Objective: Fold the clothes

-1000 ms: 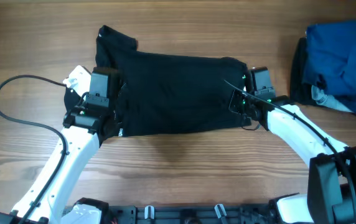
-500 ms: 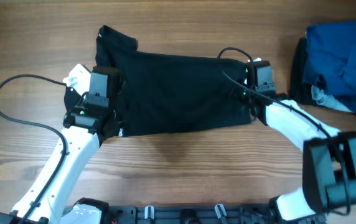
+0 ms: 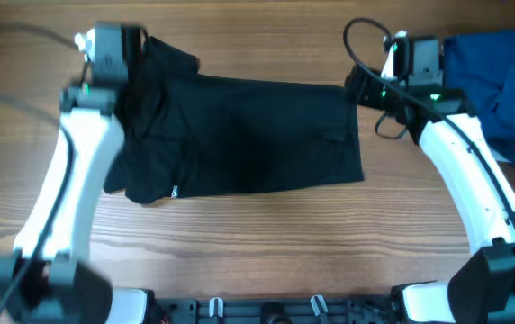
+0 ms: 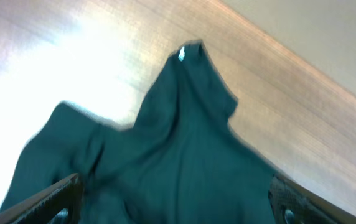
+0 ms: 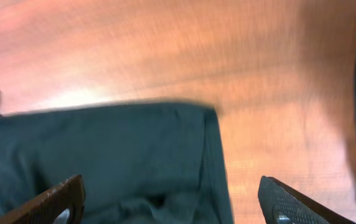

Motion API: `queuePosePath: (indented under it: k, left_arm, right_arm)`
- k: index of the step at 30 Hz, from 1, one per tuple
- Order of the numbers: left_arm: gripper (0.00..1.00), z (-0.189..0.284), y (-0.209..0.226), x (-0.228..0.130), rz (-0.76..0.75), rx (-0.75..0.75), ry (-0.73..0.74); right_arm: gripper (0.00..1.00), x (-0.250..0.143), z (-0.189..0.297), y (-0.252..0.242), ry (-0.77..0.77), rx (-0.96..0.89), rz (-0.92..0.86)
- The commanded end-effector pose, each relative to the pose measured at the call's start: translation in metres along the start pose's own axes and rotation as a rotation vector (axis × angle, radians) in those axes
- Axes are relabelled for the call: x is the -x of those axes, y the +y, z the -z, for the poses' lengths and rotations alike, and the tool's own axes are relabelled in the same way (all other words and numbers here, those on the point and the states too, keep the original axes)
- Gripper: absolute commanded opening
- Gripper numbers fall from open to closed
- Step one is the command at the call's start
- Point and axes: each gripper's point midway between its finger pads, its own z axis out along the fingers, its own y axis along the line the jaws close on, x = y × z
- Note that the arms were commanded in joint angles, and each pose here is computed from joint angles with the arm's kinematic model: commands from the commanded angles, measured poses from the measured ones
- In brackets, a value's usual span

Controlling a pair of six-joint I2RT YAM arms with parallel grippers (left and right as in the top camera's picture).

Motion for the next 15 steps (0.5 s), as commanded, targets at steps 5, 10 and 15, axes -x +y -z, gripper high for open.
queuePosePath:
  k: [5,10,15]
  left_arm:
    - [0.98,-0.079,-0.050,0.060,-0.156,-0.015,-0.003]
    - [0.99,-0.136,-0.051,0.064,-0.203,-0.010,-0.032]
    - [0.97,-0.179,-0.059,0.057,-0.383,-0.040,-0.059]
  right_arm:
    - [0.91,0.020,-0.006,-0.001,-0.009,0.021,0.081]
    - [0.91,0.015,-0.011,-0.002,0.010,0.021,0.081]
    - [0.90,0.008,-0.025,-0.004,0.041,0.013,0.078]
